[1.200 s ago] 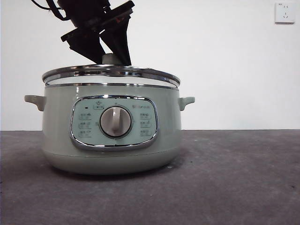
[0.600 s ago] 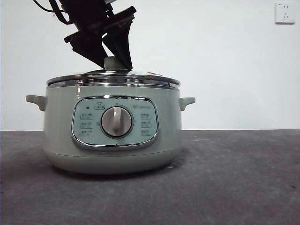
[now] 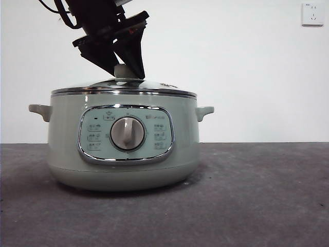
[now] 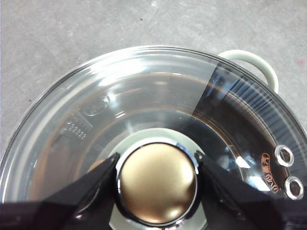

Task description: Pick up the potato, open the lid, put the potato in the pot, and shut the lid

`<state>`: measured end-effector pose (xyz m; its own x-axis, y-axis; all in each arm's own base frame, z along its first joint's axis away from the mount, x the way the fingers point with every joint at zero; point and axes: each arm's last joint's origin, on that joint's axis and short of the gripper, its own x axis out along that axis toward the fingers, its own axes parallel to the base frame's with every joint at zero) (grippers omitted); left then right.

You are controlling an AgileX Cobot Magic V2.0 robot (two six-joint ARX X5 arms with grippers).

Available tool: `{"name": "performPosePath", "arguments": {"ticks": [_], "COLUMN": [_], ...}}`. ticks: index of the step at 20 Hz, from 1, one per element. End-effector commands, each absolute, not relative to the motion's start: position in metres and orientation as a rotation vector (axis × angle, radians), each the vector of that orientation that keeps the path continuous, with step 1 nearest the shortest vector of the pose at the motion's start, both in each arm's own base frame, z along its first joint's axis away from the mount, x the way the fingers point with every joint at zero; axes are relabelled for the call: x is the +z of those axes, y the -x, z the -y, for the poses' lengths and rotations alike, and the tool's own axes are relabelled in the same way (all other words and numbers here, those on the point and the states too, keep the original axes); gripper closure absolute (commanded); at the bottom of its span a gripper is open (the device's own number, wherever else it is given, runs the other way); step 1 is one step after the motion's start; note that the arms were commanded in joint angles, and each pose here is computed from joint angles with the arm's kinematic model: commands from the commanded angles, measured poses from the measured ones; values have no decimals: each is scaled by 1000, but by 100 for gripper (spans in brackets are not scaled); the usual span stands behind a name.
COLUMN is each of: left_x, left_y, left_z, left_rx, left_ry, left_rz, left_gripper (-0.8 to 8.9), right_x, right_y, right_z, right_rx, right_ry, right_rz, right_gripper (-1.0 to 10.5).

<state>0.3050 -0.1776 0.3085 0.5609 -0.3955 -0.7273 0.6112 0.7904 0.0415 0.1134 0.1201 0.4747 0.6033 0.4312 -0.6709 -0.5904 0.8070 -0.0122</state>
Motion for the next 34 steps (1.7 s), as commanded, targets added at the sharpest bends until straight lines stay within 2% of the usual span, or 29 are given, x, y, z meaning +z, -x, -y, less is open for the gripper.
{"name": "performPosePath", "arguments": {"ticks": [1,7,17,18,21,23,24,25,26,27,34], "left_x": [310,359,392,394,399,404,406,407,409,409,408], "left_y": [-299,-263,-179,-171,-148,-135,-130,-126,-122,-119,-108], "left_z": [175,153,105,101,87,80,77,74,72,70,64], "left_rx": [-611,-584,-577,-575,-574,-575,-575,-575,-574,-572,-562], "left_ry": [-329,-251,-273,-274,-281,-277,-274,-271,-267,-264,-252], "left_rz": [-770,-652,-792,-808,-838,-821,-808,-798,-793,-798,-838], "left_gripper": [207,206,225,305,793,822,822,822,822,822,817], "right_x": [471,471,471,471,471,471,471,471,471,471,471], "right_y": [-113,-113,-113,-113,-113,-113,-113,-113,-112,-112,-112], "right_z": [-120,-120,-120,-120,-120,-120,-120,-120,-120,-120,-121], "right_rx": [597,597,597,597,597,598,598,601,616,622,648], "right_ry": [266,266,266,266,266,266,266,265,271,277,268], "right_rz": [-732,-733,-733,-733,-733,-733,-733,-734,-734,-733,-740], "right_gripper": [287,287,287,287,287,288,331,591,1011,955,957]}}
